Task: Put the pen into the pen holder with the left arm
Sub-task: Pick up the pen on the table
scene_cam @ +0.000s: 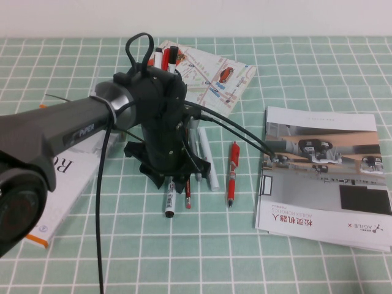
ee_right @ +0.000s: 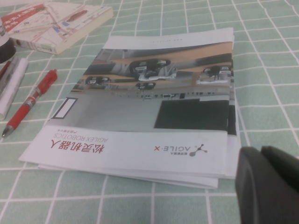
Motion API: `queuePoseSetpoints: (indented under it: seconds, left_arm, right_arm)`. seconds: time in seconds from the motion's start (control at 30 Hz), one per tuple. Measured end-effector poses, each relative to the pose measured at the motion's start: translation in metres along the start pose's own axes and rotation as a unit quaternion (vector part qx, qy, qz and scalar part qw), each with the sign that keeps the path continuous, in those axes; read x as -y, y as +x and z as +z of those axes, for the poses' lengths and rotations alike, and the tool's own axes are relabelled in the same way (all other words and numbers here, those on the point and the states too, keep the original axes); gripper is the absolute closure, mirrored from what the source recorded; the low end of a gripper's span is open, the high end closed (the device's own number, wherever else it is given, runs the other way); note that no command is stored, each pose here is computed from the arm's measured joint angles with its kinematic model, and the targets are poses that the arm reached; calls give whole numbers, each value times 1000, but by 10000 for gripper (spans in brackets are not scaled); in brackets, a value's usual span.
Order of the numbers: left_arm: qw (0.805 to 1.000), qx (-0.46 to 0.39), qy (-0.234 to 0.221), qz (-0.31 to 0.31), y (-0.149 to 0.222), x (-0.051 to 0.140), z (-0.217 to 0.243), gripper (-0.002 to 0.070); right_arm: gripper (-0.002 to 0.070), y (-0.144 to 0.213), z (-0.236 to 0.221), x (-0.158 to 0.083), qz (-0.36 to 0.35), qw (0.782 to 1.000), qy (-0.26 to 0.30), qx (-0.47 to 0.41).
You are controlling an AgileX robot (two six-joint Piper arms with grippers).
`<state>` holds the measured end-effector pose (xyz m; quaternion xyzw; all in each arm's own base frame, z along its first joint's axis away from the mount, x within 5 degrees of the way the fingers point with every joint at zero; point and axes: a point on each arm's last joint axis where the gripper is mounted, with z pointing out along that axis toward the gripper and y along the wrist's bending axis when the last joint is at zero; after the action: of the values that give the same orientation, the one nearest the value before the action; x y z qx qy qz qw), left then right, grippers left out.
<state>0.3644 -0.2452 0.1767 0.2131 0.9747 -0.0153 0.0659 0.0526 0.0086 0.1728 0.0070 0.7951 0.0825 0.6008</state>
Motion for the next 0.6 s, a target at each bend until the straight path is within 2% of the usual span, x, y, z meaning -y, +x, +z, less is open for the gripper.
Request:
queuePoseSetpoints:
  seconds: [0.07,0.23,0.5,0.6]
  left_arm:
    - [1000,-2,-1,-3,0,0,1,397]
    - [1000,-7,-9,-2,0,-1,2,570]
    - [1000,-5,-7,29,0,-1,-2,566]
    - [999,4,-3,41,4,-2,-17,566]
  right_arm:
    - [696,0,0,0,0,1000,0,0]
    - [696,0,0,0,0,1000,0,0]
    - [696,0,0,0,0,1000,0,0]
    - [696,0,0,0,0,1000,0,0]
